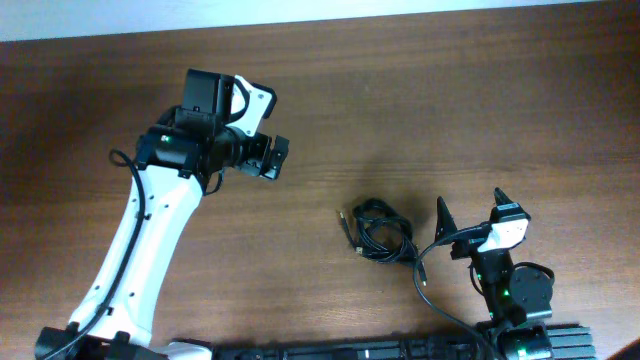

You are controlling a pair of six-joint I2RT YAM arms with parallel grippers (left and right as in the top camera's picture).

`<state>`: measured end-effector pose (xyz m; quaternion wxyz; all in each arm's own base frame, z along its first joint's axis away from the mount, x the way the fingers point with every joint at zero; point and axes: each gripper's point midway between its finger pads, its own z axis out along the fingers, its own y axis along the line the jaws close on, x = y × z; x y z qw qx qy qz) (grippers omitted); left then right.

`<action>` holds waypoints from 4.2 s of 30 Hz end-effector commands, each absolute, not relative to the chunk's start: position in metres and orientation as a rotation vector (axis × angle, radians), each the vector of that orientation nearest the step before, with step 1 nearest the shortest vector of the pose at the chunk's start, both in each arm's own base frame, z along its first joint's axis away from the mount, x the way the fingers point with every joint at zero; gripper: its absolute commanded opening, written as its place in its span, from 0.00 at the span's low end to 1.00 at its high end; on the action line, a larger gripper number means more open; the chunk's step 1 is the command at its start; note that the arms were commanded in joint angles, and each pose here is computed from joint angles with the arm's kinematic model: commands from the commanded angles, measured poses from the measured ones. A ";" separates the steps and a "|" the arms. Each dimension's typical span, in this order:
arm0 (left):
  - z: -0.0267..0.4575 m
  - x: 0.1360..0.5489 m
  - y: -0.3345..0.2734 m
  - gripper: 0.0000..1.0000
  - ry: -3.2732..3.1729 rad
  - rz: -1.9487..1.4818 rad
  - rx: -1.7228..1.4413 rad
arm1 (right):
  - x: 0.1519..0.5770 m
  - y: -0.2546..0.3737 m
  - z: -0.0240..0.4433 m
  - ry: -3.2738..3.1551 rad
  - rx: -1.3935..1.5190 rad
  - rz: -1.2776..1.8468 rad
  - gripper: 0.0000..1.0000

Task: Untangle cables
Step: 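Raise the left gripper forward and up above the cable bundle, then lower the right gripper onto the black cable bundle and grasp it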

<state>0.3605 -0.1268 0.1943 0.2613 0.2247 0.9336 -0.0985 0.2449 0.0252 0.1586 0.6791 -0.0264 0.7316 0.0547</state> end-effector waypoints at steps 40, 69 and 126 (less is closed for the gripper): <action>0.212 0.376 -0.145 0.99 2.417 -0.349 0.636 | 0.245 0.028 0.157 1.642 -0.073 0.126 1.00; 0.205 0.364 -0.146 0.99 2.466 -0.386 0.649 | 0.266 0.099 0.212 2.196 -0.306 0.590 1.00; 0.204 0.364 -0.145 0.99 2.470 -0.376 0.647 | 0.229 0.130 0.026 2.792 -0.621 1.039 0.07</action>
